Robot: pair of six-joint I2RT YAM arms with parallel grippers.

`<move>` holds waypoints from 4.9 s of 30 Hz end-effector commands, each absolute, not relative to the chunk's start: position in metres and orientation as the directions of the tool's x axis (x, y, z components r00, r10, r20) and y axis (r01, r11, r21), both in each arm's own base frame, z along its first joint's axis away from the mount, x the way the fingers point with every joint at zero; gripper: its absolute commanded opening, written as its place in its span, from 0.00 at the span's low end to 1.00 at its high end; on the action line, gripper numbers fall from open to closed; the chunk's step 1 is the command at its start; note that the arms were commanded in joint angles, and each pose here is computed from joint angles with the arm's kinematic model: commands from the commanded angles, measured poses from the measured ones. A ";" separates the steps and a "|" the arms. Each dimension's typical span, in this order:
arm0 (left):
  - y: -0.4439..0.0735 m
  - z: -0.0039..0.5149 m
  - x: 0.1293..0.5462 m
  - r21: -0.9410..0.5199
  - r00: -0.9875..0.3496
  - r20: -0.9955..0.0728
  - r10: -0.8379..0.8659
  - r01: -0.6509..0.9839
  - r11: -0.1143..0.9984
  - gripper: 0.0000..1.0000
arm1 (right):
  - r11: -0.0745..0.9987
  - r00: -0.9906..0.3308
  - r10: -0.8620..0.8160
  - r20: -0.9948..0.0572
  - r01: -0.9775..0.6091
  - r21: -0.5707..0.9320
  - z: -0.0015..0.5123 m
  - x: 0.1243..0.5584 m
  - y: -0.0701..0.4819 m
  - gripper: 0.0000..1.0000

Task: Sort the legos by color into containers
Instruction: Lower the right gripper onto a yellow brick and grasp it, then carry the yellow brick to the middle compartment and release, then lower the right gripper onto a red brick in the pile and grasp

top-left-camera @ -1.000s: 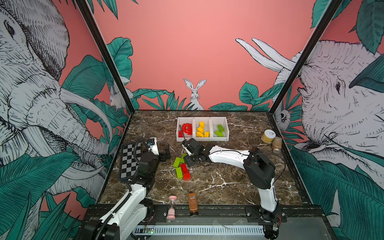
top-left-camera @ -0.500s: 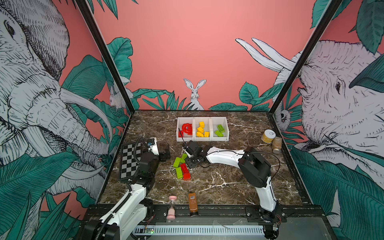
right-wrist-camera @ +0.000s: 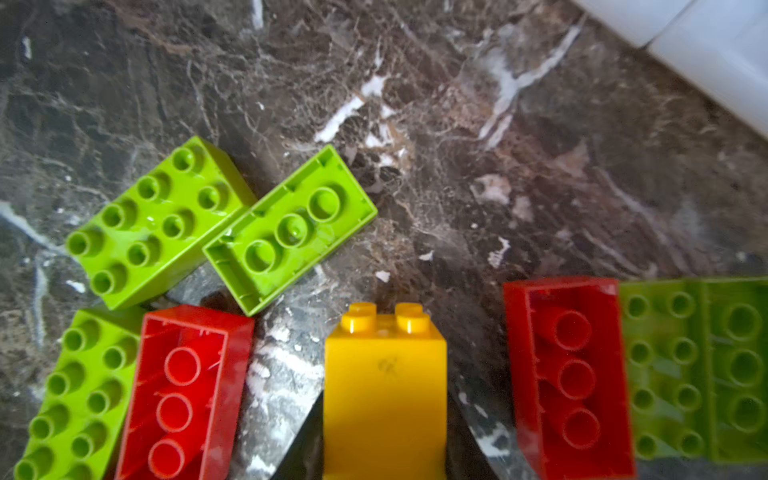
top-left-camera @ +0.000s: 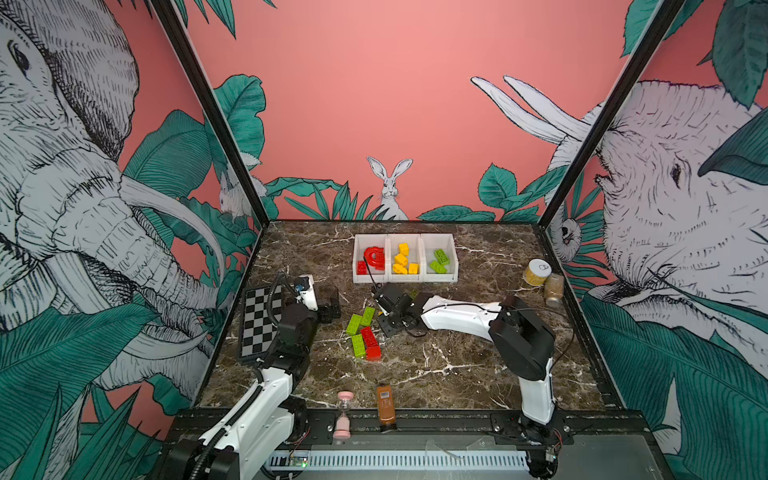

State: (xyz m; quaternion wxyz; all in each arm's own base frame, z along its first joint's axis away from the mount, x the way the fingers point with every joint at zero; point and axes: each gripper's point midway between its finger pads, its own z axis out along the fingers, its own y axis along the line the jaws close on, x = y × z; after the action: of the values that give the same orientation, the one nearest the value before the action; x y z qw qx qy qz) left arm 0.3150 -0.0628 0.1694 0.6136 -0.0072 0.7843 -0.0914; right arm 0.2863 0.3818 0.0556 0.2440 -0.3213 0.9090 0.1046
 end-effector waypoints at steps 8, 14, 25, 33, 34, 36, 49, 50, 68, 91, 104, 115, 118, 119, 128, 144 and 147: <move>-0.062 0.169 0.313 -0.147 -0.242 -0.963 -0.120 0.097 0.984 0.98 | 0.838 -0.625 -0.395 -0.673 -0.545 0.014 0.130 0.347 0.355 0.30; -0.062 0.168 0.313 -0.145 -0.244 -0.963 -0.118 0.098 0.984 0.98 | 0.882 -0.583 -0.312 -0.750 -0.470 -0.001 0.150 0.403 0.350 0.28; -0.063 0.169 0.313 -0.150 -0.244 -0.962 -0.122 0.101 0.984 0.98 | 0.935 -0.540 -0.225 -0.811 -0.354 -0.023 0.156 0.469 0.345 0.30; -0.062 0.169 0.313 -0.148 -0.243 -0.963 -0.120 0.098 0.984 0.98 | 0.946 -0.556 -0.217 -0.802 -0.324 -0.031 0.144 0.484 0.345 0.30; -0.062 0.169 0.313 -0.147 -0.242 -0.963 -0.120 0.097 0.984 0.98 | 0.947 -0.561 -0.216 -0.799 -0.320 -0.031 0.142 0.484 0.344 0.30; -0.062 0.169 0.312 -0.147 -0.240 -0.963 -0.119 0.099 0.984 0.98 | 0.948 -0.562 -0.215 -0.799 -0.318 -0.031 0.140 0.485 0.344 0.32; -0.062 0.169 0.312 -0.145 -0.242 -0.963 -0.118 0.098 0.984 0.98 | 0.914 -0.578 -0.246 -0.778 -0.406 0.013 0.141 0.462 0.354 0.58; -0.061 0.170 0.312 -0.145 -0.239 -0.964 -0.118 0.097 0.985 0.98 | 0.901 -0.592 -0.257 -0.764 -0.433 0.033 0.141 0.453 0.357 0.58; -0.061 0.166 0.314 -0.138 -0.250 -0.962 -0.111 0.093 0.986 0.98 | 0.756 -0.700 -0.555 -0.449 -0.650 0.077 0.095 0.335 0.348 0.58; -0.061 0.168 0.313 -0.145 -0.242 -0.963 -0.119 0.094 0.985 0.98 | 0.730 -0.732 -0.586 -0.347 -0.663 0.166 0.044 0.304 0.362 0.58; -0.061 0.168 0.313 -0.144 -0.244 -0.963 -0.118 0.092 0.985 0.98 | 0.676 -0.721 -0.579 -0.381 -0.686 0.270 0.069 0.275 0.381 0.54; -0.061 0.167 0.313 -0.142 -0.246 -0.962 -0.115 0.092 0.986 0.98 | 0.745 -0.712 -0.581 -0.394 -0.661 0.096 0.066 0.296 0.360 0.57; -0.060 0.167 0.313 -0.143 -0.245 -0.962 -0.117 0.090 0.986 0.98 | 0.742 -0.701 -0.606 -0.375 -0.668 0.050 0.057 0.301 0.356 0.57; -0.060 0.167 0.313 -0.142 -0.245 -0.963 -0.117 0.089 0.986 0.98 | 0.740 -0.698 -0.613 -0.369 -0.671 0.041 0.054 0.302 0.356 0.57; -0.061 0.168 0.313 -0.143 -0.244 -0.963 -0.117 0.090 0.986 0.98 | 0.728 -0.695 -0.631 -0.345 -0.684 0.048 0.035 0.303 0.361 0.53; -0.060 0.169 0.313 -0.144 -0.242 -0.963 -0.119 0.090 0.985 0.98 | 0.743 -0.688 -0.616 -0.383 -0.669 0.006 0.047 0.309 0.354 0.31; -0.060 0.169 0.313 -0.144 -0.241 -0.963 -0.119 0.090 0.985 0.98 | 0.746 -0.683 -0.608 -0.404 -0.666 0.005 0.056 0.311 0.355 0.28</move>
State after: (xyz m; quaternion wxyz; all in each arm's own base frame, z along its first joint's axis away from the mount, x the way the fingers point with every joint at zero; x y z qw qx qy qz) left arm 0.3151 -0.0615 0.1681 0.6123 -0.0078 0.7858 -0.0869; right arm 0.3071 0.3536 0.0338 0.1630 -0.3514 0.9190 0.0732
